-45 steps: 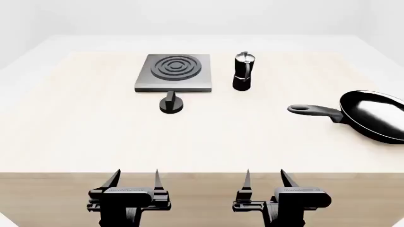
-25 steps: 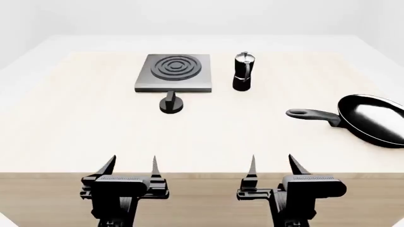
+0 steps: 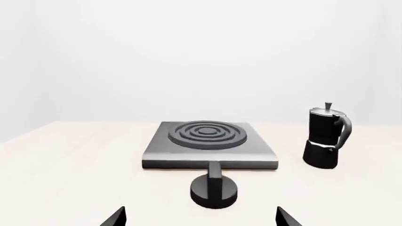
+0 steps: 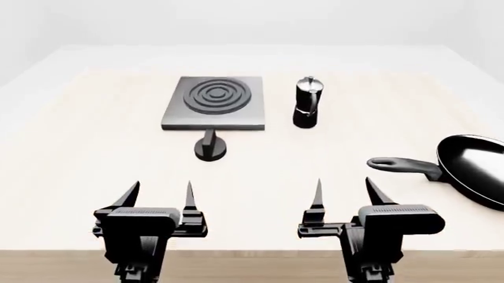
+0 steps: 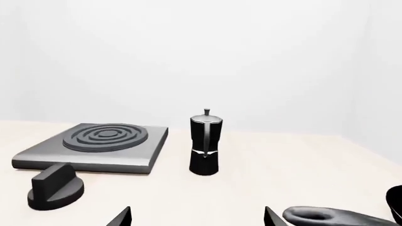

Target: Put the frying pan on the stove.

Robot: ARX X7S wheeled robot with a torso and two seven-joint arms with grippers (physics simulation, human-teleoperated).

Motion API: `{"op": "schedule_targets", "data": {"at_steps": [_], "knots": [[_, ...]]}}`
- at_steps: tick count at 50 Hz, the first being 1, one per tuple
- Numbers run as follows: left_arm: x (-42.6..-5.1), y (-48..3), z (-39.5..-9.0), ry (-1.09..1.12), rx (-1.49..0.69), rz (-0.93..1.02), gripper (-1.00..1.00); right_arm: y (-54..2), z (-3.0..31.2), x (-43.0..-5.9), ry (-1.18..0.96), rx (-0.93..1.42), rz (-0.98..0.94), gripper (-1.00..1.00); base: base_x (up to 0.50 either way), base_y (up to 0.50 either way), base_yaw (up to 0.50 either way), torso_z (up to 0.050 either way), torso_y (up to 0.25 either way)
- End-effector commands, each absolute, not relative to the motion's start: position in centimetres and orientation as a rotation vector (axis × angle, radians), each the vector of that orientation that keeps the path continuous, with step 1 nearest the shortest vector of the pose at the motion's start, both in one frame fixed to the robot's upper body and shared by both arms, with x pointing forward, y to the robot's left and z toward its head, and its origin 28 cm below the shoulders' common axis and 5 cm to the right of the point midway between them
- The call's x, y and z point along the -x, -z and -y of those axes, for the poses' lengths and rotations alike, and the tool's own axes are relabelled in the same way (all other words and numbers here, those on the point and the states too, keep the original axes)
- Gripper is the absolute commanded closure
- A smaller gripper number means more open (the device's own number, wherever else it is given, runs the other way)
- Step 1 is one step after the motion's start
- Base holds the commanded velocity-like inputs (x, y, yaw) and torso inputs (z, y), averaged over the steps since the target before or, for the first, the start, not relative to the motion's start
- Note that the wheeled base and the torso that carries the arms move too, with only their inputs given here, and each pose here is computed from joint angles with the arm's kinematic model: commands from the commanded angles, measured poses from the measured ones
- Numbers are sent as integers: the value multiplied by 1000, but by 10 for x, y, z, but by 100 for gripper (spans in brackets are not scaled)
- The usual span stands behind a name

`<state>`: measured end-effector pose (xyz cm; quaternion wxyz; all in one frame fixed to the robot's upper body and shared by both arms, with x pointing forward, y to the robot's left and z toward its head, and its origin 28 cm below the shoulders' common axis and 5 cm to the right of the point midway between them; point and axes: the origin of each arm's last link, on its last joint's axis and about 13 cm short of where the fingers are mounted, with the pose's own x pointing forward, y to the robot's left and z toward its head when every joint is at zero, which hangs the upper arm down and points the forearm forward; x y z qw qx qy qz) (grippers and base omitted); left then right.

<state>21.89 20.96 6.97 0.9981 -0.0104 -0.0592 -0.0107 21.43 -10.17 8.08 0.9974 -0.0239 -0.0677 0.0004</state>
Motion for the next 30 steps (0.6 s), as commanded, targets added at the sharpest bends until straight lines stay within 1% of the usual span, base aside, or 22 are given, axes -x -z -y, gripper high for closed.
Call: {"op": "schedule_targets", "data": {"at_steps": [1,30], "knots": [[-217,-72,-210,26,34,124,-100,-86,101,-214,-4,50,146,-100,316,0,0,0,0],[-215,-71,-210,31,38,120,-100,-86,100,-216,-10,48,140,-100,320,0,0,0,0]]}}
